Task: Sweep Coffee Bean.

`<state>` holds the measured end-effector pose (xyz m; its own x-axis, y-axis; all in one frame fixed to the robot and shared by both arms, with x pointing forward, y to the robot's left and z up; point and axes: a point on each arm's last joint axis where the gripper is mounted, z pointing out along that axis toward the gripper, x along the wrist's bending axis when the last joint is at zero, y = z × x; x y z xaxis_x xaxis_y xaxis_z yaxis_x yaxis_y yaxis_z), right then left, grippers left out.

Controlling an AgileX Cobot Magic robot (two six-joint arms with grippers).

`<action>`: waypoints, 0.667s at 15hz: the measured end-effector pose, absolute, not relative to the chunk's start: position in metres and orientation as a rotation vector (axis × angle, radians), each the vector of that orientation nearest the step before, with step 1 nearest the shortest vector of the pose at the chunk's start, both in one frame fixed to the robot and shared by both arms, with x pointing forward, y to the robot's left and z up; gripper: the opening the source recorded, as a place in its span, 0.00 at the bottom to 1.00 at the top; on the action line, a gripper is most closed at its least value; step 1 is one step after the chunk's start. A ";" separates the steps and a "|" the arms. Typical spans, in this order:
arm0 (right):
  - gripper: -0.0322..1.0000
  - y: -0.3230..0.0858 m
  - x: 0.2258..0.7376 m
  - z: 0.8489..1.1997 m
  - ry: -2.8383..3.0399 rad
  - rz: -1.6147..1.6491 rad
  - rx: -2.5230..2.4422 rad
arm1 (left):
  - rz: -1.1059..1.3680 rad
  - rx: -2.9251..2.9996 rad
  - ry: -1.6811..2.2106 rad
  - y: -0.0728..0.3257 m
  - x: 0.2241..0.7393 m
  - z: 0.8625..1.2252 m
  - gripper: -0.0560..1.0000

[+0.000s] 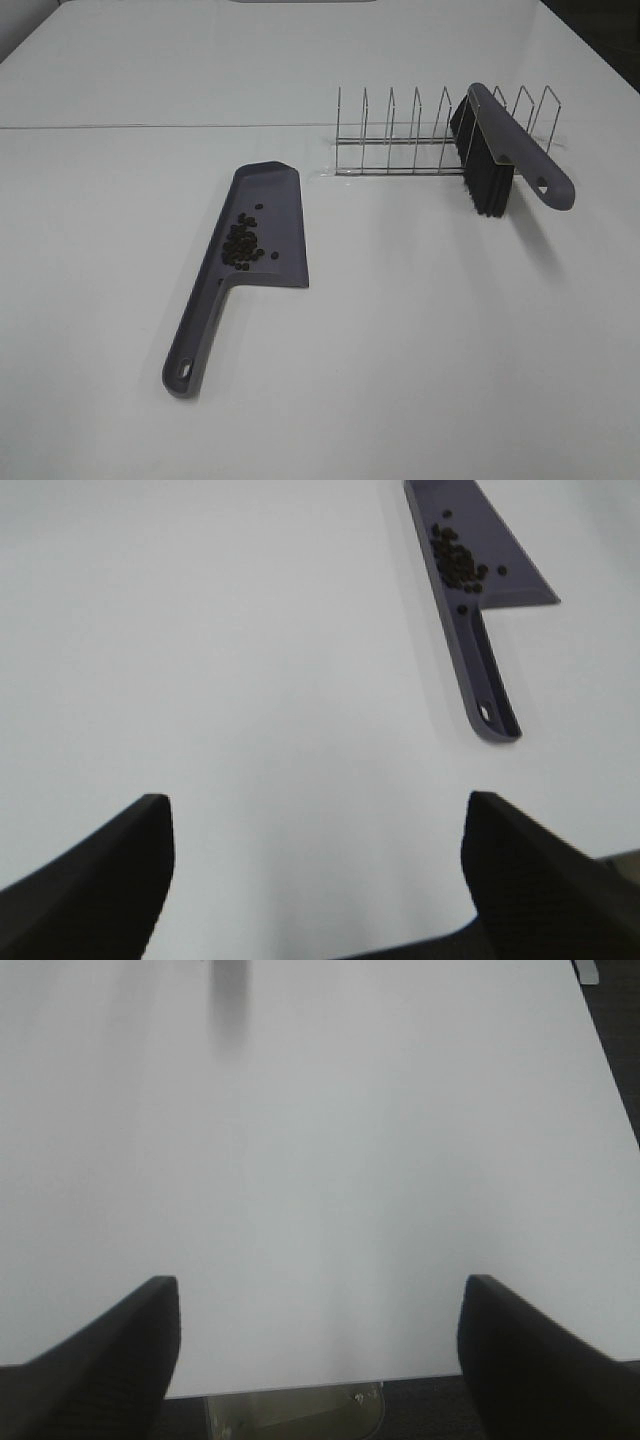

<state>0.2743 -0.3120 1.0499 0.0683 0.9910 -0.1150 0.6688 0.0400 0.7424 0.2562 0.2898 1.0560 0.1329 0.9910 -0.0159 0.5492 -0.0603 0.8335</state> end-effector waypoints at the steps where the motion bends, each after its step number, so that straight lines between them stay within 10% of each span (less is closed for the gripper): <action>1: 0.75 -0.313 0.272 1.050 1.644 0.636 1.694 | 0.826 1.669 1.486 0.290 0.250 1.057 0.76; 10: 0.75 -0.314 0.233 1.054 1.461 0.828 1.548 | 0.895 1.610 1.423 0.289 0.235 1.057 0.76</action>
<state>0.2327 -0.3142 1.0541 0.1060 0.9913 -0.0776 0.4427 0.0229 0.8964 0.2349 0.2894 1.0568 0.1204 0.9927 0.0047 0.4336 -0.0568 0.8993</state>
